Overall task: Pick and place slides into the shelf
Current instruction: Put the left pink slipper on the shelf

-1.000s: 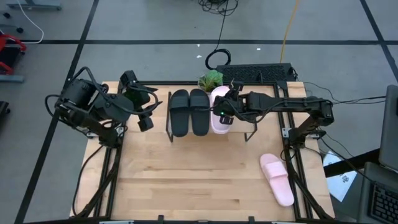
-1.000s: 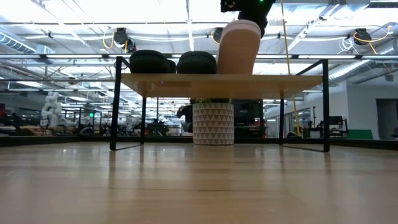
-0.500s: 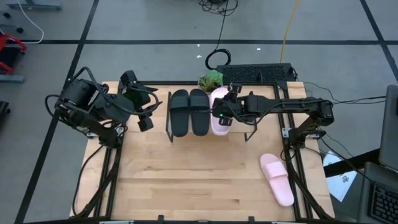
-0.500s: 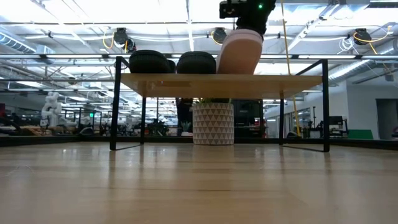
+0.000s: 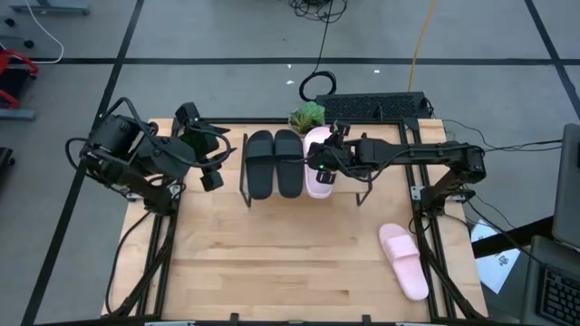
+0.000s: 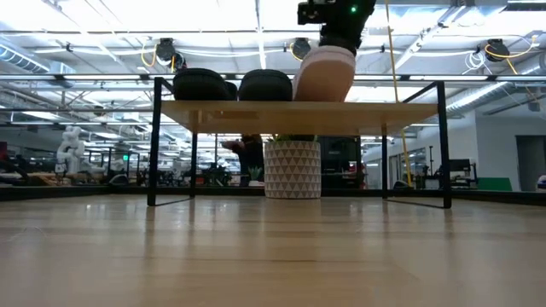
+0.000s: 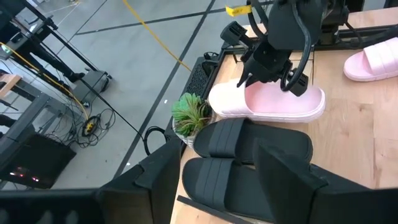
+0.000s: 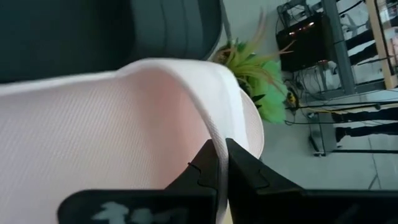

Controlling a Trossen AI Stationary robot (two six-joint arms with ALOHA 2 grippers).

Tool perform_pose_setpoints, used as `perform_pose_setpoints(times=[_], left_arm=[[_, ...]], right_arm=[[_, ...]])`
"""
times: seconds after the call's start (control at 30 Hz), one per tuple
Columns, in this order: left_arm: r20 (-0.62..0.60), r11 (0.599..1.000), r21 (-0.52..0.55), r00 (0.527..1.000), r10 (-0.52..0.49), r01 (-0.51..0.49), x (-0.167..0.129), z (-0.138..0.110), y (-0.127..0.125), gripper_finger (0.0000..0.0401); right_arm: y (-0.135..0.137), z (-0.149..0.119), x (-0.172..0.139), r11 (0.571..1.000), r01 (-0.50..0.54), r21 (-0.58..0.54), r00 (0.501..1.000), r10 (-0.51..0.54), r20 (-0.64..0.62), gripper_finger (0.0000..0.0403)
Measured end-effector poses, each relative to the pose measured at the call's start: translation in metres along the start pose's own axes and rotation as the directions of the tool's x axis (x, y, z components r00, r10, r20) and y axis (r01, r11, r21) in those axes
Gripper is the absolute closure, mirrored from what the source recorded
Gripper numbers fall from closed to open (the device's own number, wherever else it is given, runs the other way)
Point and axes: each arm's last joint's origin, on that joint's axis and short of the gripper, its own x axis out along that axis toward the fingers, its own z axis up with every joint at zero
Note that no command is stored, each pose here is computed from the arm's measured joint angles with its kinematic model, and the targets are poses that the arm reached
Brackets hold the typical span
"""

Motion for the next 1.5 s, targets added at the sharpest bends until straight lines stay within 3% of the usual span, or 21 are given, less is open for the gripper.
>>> perform_pose_setpoints(times=[0.33, 1.3, 1.5], left_arm=[[0.0, 1.0, 0.003, 1.0, 0.0, 0.0, 0.0, 0.0, 0.0, 0.0197], [0.0, 1.0, 0.007, 1.0, 0.0, 0.0, 0.0, 0.0, 0.0, 0.0197], [0.005, 1.0, 0.007, 1.0, 0.025, -0.025, 0.0, 0.0, 0.001, 0.0197]], right_arm=[[0.015, 0.002, 0.014, 0.999, -0.014, -0.033, 0.999, 0.012, -0.048, 0.0403], [0.012, -0.001, 0.008, 0.976, 0.06, -0.208, 0.995, -0.075, -0.064, 0.0403], [0.005, 0.001, -0.001, 0.982, 0.078, -0.171, 0.996, -0.083, -0.021, 0.0403]])
